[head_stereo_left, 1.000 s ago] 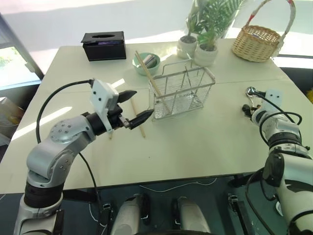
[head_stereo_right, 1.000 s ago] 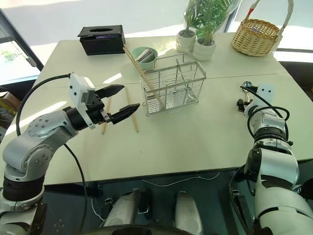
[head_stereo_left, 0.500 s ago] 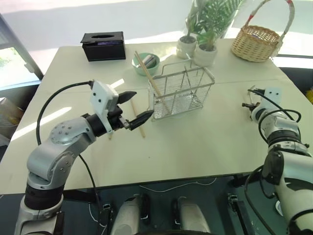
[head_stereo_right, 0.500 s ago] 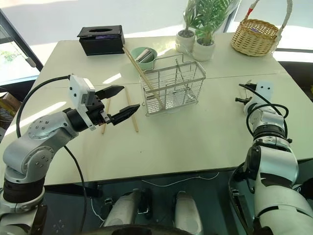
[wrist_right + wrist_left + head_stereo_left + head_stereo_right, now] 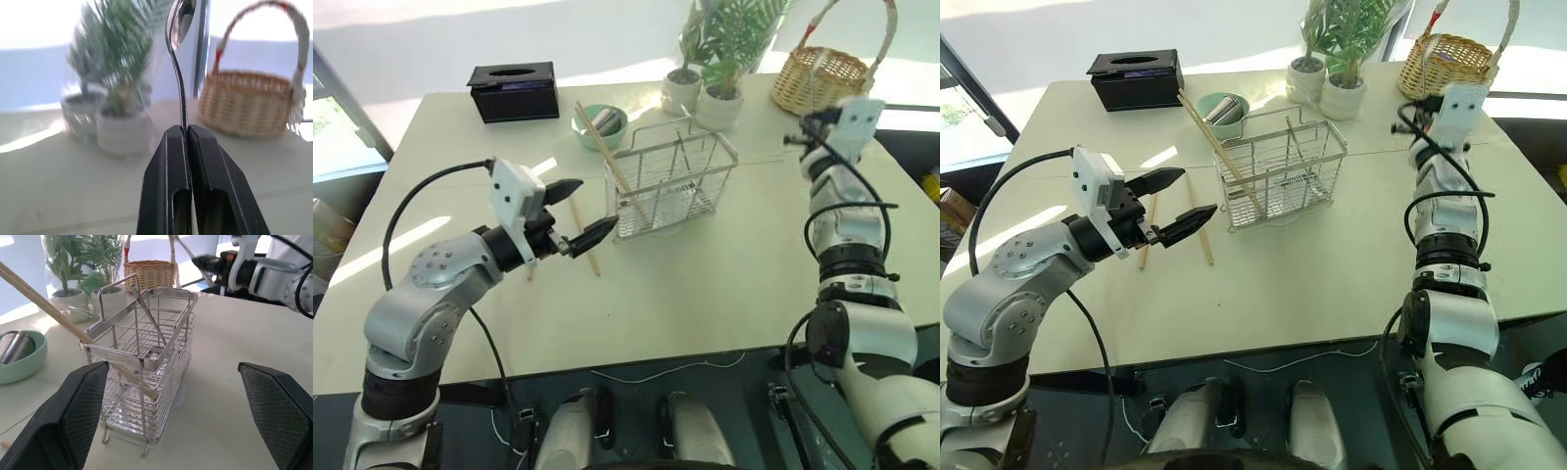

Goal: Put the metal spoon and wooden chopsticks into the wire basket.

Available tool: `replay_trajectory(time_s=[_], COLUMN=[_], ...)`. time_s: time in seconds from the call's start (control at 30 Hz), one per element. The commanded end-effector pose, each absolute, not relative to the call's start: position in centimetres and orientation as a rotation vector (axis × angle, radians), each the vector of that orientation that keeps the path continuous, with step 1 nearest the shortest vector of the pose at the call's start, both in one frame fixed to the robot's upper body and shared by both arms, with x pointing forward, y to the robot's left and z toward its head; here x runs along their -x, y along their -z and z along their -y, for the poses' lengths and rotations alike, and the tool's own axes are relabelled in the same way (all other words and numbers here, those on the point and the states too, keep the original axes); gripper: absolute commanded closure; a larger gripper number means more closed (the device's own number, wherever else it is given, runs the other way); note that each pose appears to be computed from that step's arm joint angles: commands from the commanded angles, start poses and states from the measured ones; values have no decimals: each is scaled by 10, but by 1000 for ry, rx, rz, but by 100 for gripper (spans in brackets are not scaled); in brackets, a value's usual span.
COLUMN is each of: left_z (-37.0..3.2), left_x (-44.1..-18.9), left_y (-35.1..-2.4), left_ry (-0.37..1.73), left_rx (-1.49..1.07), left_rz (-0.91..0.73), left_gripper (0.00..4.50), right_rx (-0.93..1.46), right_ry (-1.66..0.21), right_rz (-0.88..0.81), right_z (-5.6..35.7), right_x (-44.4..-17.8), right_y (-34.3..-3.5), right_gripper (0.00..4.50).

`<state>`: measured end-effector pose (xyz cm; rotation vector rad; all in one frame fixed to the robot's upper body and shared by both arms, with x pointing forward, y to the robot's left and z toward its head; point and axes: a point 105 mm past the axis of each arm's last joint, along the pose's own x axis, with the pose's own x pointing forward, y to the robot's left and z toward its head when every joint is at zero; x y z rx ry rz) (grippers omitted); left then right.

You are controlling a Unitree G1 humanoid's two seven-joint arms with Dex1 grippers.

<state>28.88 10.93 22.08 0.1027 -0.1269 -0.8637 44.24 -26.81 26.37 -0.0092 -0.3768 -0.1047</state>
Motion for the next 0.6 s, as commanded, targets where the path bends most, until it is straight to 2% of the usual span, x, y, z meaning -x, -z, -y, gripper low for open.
replay_trajectory(time_s=[0.03, 0.17, 0.3, 0.6], left_z=[-112, -114, -114, -111], left_x=[-283, -277, -270, -263], left_y=[-232, -233, -235, -239], left_ry=[869, 889, 927, 970], left_rx=[-113, -121, -105, -81], left_rz=[178, 167, 158, 147], left_gripper=[0, 0, 0, 0], right_rx=[-21, -121, -223, -339], right_ry=[32, -70, -176, -255], right_rz=[598, 680, 691, 618], right_z=[241, 206, 176, 154], right_x=[-423, -406, -396, -412], right_y=[-315, -323, -319, -292], right_gripper=[443, 443, 443, 443])
